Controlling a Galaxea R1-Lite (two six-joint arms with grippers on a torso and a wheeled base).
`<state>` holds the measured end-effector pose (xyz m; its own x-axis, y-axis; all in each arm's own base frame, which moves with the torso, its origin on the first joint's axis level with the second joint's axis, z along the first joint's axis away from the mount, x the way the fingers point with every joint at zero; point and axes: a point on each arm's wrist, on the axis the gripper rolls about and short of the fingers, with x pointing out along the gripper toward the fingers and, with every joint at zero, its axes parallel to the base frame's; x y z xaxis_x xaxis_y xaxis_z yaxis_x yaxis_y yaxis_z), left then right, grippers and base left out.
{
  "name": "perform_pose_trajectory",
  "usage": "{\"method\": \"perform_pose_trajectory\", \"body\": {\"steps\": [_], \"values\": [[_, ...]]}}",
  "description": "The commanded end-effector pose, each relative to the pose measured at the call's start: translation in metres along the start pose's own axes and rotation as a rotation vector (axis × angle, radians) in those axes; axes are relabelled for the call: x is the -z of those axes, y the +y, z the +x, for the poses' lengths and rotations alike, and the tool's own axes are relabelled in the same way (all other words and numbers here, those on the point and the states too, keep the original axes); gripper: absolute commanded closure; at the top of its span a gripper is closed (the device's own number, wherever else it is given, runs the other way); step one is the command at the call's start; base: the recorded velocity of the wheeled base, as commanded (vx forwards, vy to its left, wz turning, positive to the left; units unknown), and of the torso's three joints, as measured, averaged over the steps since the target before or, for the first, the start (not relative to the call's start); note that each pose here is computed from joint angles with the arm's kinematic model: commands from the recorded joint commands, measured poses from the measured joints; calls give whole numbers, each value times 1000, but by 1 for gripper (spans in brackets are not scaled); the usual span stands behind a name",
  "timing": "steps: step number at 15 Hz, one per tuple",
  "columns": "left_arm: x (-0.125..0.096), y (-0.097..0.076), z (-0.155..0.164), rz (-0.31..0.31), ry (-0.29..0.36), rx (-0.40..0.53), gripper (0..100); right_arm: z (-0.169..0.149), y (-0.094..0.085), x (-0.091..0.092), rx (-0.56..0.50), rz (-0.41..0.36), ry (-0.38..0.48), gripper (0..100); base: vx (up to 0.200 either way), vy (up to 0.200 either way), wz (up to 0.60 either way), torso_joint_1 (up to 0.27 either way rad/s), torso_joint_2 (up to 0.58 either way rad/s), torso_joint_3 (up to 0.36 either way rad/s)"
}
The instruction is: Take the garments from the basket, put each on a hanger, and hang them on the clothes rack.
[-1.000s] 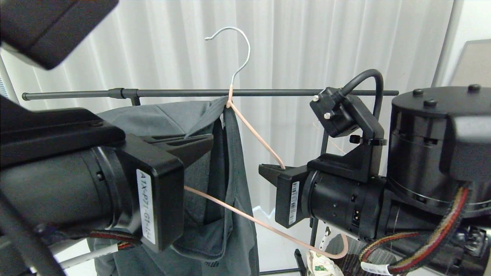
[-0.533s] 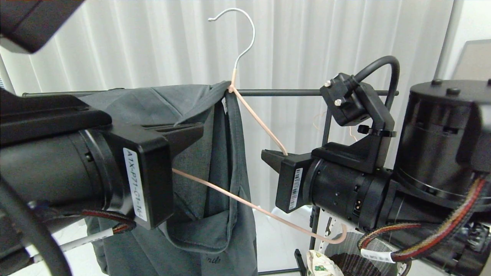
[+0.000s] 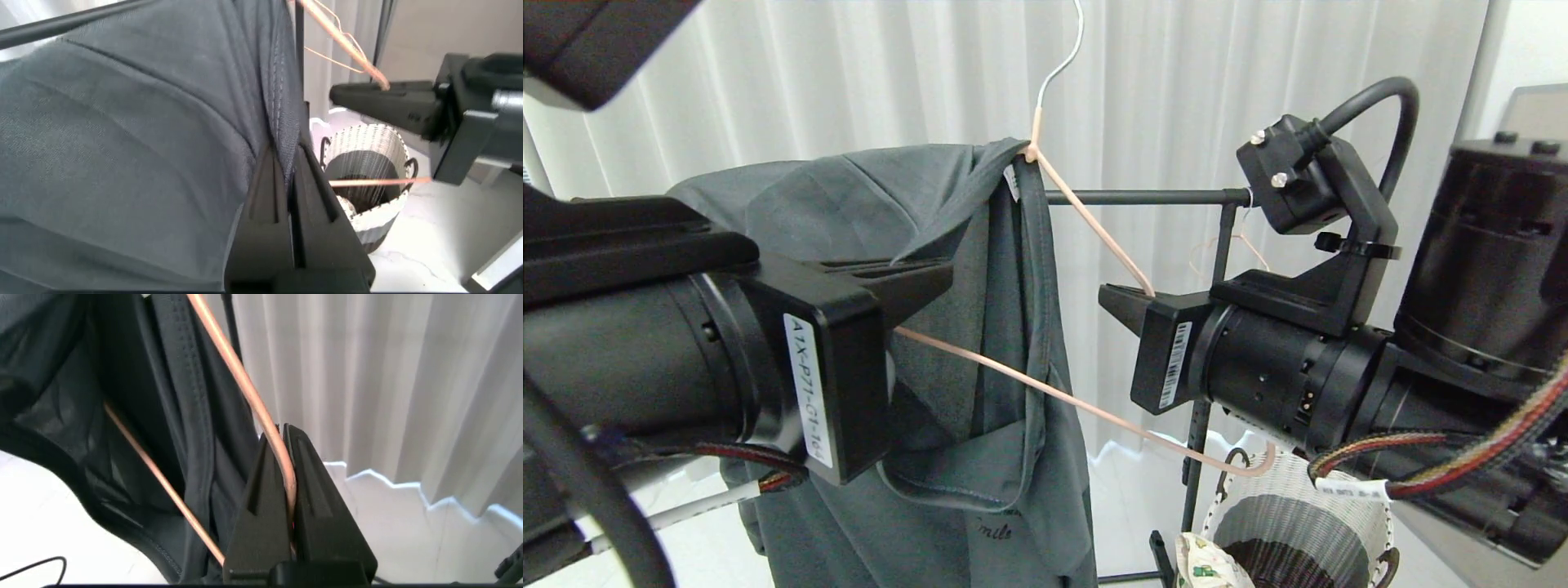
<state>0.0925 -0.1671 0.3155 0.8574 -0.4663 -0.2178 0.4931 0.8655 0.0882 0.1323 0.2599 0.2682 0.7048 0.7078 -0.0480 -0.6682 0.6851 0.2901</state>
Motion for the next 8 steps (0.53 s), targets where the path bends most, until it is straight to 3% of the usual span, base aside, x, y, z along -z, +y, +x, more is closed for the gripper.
{"method": "perform_pose_trajectory", "body": {"steps": [1, 2, 4, 6, 8], "values": [[1, -2, 2, 4, 6, 1, 100, -6, -2, -2, -1, -7, -7, 100, 0, 0, 0, 0, 0, 0], [0, -1, 2, 3, 5, 1, 0, -7, -3, -2, 1, -16, -6, 100, 0, 0, 0, 0, 0, 0], [-2, -1, 1, -8, -10, 2, 0, -7, -3, -3, 1, -16, -22, 100, 0, 0, 0, 0, 0, 0], [-10, -1, 0, -45, -74, 6, 0, -6, -6, -3, 14, -18, -21, 100, 0, 0, 0, 0, 0, 0], [-13, 0, -1, -36, -104, 8, 0, -5, -11, -3, 28, -31, -32, 100, 0, 0, 0, 0, 0, 0]]}}
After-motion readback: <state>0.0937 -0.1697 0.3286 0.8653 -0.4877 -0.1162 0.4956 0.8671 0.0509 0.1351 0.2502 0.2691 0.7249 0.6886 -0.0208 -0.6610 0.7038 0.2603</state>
